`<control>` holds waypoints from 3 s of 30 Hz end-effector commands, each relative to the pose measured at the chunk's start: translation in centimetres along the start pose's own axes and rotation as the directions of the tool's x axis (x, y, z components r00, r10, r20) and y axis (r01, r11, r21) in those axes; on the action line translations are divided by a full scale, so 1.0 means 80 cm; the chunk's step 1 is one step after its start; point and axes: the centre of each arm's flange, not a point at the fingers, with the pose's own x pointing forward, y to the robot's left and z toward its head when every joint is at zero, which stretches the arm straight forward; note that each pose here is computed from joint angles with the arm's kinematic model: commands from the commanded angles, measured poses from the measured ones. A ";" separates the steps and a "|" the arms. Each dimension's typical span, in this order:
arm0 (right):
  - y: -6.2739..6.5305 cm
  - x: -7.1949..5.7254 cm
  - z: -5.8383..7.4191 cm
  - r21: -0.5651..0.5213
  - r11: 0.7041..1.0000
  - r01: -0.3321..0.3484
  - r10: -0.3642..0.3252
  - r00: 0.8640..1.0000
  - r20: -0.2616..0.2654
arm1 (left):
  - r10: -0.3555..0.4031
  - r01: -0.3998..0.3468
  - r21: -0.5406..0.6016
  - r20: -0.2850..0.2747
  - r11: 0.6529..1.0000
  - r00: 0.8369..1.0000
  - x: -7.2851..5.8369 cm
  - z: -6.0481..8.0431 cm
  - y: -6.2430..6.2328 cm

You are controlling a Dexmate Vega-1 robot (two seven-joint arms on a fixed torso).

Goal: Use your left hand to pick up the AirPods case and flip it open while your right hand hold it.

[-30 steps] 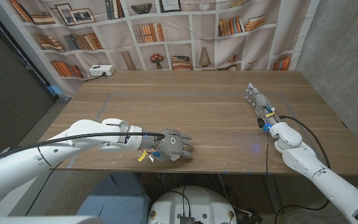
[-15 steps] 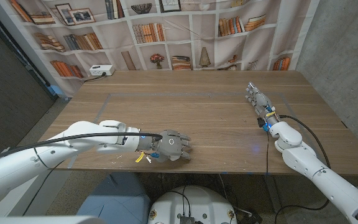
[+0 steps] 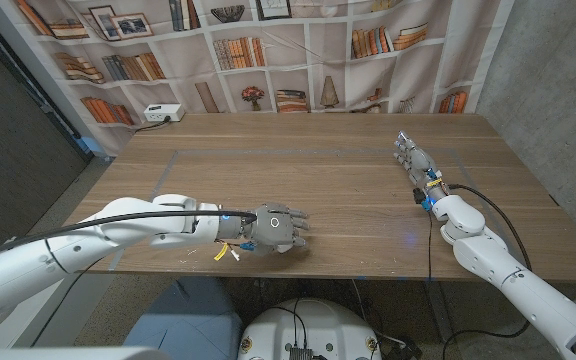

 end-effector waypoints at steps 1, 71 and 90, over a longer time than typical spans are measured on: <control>0.004 -0.003 -0.001 0.007 1.000 -0.001 0.001 1.000 0.004 | 0.101 -0.099 0.020 -0.109 0.995 0.989 -0.007 -0.015 0.015; 0.010 0.007 0.023 0.015 0.999 -0.036 0.035 0.998 0.053 | 0.500 -0.537 0.065 -0.471 0.841 0.727 -0.014 -0.063 0.054; 0.028 0.011 0.044 -0.029 0.985 -0.170 0.172 0.982 0.081 | 0.552 -0.609 0.061 -0.502 0.790 0.666 -0.015 -0.064 0.059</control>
